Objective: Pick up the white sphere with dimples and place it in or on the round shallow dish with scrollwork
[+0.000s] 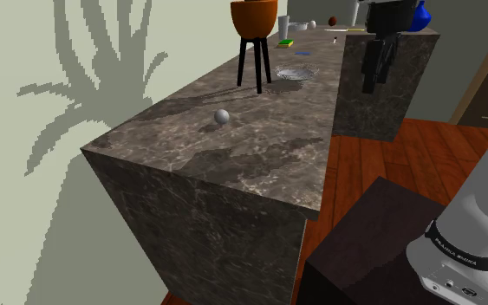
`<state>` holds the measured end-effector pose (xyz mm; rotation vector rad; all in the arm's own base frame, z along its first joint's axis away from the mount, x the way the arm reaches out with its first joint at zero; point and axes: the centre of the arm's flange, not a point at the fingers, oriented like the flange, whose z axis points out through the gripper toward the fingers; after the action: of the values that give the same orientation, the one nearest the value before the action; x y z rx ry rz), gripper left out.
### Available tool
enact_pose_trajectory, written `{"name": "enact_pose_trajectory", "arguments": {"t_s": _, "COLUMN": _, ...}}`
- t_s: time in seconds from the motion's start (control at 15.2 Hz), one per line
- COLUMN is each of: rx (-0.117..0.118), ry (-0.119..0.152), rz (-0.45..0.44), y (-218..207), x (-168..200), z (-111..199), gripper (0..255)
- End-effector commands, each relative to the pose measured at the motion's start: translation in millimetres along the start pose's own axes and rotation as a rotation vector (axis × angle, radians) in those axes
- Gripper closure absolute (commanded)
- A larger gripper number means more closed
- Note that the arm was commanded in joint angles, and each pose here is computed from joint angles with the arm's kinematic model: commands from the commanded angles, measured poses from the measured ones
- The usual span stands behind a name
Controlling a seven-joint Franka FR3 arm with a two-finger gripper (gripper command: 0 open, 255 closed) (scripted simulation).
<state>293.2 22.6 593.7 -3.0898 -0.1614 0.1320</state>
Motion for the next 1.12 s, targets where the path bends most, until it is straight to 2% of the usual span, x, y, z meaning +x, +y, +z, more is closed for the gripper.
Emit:
{"name": "enact_pose_trajectory", "arguments": {"t_s": 0.0, "rx": 0.000, "ry": 0.000, "rz": 0.000, "y": 0, "x": 0, "z": 0, "gripper": 0}}
{"name": "enact_pose_trajectory", "arguments": {"t_s": 1.06, "rx": 0.064, "ry": 0.086, "rz": -0.067, "y": -91, "x": 170, "z": 27, "gripper": 0}}
